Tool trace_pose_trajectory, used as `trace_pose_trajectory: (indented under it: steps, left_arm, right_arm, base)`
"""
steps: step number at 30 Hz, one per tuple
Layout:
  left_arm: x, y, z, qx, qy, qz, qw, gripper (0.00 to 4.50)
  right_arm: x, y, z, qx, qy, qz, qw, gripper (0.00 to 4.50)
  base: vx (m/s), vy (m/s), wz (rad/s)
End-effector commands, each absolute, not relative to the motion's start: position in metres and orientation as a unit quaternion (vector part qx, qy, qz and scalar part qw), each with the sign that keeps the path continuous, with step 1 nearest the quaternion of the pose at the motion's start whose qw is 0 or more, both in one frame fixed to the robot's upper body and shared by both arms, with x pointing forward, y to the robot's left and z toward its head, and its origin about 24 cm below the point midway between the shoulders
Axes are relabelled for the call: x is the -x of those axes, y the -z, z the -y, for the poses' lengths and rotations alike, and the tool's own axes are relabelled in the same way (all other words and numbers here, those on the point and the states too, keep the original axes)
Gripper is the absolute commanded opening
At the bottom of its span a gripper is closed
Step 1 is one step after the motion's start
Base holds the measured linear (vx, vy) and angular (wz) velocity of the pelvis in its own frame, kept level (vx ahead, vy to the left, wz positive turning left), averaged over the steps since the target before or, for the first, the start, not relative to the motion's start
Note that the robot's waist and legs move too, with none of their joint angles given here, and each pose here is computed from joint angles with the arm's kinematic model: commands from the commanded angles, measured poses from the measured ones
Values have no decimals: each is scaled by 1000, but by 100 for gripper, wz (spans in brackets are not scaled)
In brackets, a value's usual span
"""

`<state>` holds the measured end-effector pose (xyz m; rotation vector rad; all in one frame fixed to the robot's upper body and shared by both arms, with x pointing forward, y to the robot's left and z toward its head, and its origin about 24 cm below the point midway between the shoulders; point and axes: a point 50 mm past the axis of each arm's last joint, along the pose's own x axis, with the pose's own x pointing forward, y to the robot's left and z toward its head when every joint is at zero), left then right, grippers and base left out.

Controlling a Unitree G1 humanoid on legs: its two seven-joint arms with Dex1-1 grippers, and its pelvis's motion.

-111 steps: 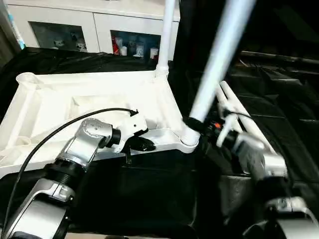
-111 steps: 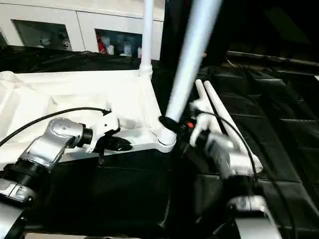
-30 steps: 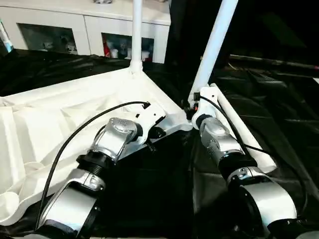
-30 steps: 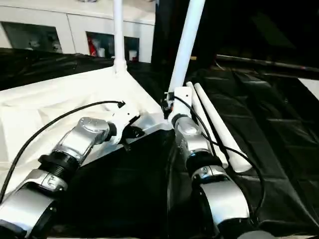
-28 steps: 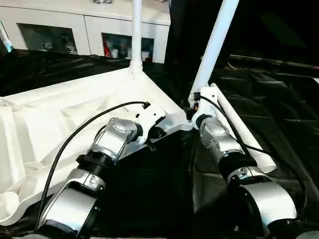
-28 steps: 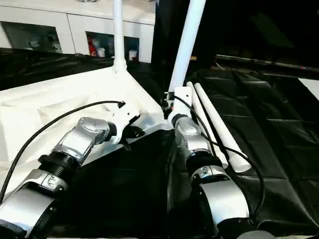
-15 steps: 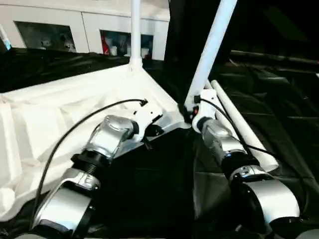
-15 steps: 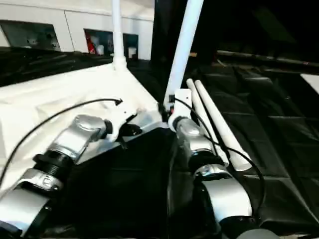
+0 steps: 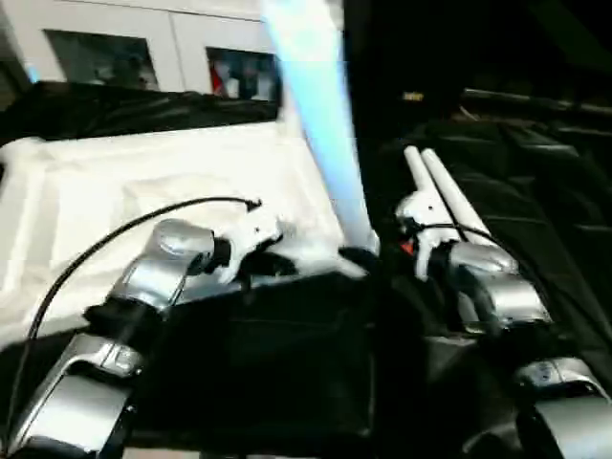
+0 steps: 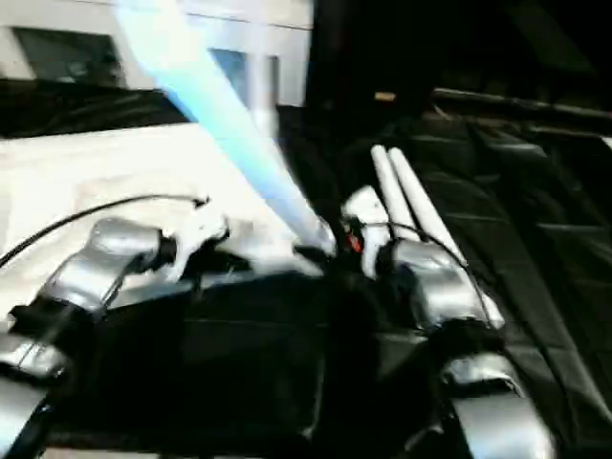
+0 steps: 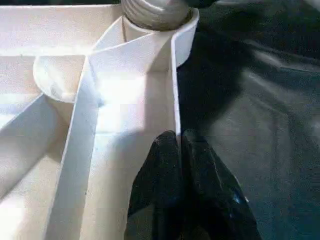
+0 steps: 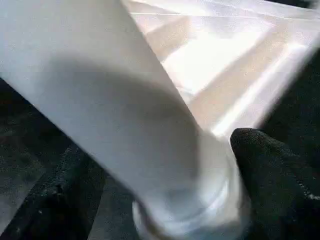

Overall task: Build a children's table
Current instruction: Rotate table base

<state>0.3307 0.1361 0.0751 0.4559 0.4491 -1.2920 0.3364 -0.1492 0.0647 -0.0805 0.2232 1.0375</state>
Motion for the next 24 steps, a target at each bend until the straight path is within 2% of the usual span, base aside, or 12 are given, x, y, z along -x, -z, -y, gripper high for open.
trace_pose_trajectory:
  steps: [1, 4, 5, 13, 14, 16, 17, 24]
  left_arm:
    - [-328, -86, -121, -210, 630, -167, 729, 0]
    - [-328, -86, -122, -208, 631, -165, 729, 0]
    - [-327, -86, -122, -208, 633, -164, 727, 0]
    - [-328, -88, -123, -210, 633, -164, 727, 0]
    - [-328, -88, -124, -213, 631, -164, 727, 0]
    - [-329, -87, -126, -216, 630, -165, 728, 0]
    - [-328, -87, -126, -215, 629, -165, 728, 0]
    - [-330, -88, -128, -218, 623, -159, 735, 0]
  right_arm:
    - [-336, -67, 154, 37, -488, -107, 865, 406]
    - [-336, -65, 151, 25, -476, -109, 872, 406]
    - [-335, -64, 147, 17, -477, -108, 872, 378]
    - [-331, -60, 142, 12, -484, -111, 868, 327]
    - [-330, -60, 142, 14, -488, -113, 865, 298]
    - [-328, -59, 142, 18, -493, -116, 862, 298]
    - [-328, -59, 143, 18, -492, -117, 863, 279]
    - [-328, -59, 143, 27, -492, -121, 862, 264]
  base:
    - [0, 0, 0]
    - [0, 0, 0]
    - [0, 0, 0]
    - [0, 0, 0]
    - [0, 0, 0]
    - [0, 0, 0]
    - [0, 0, 0]
    - [0, 0, 0]
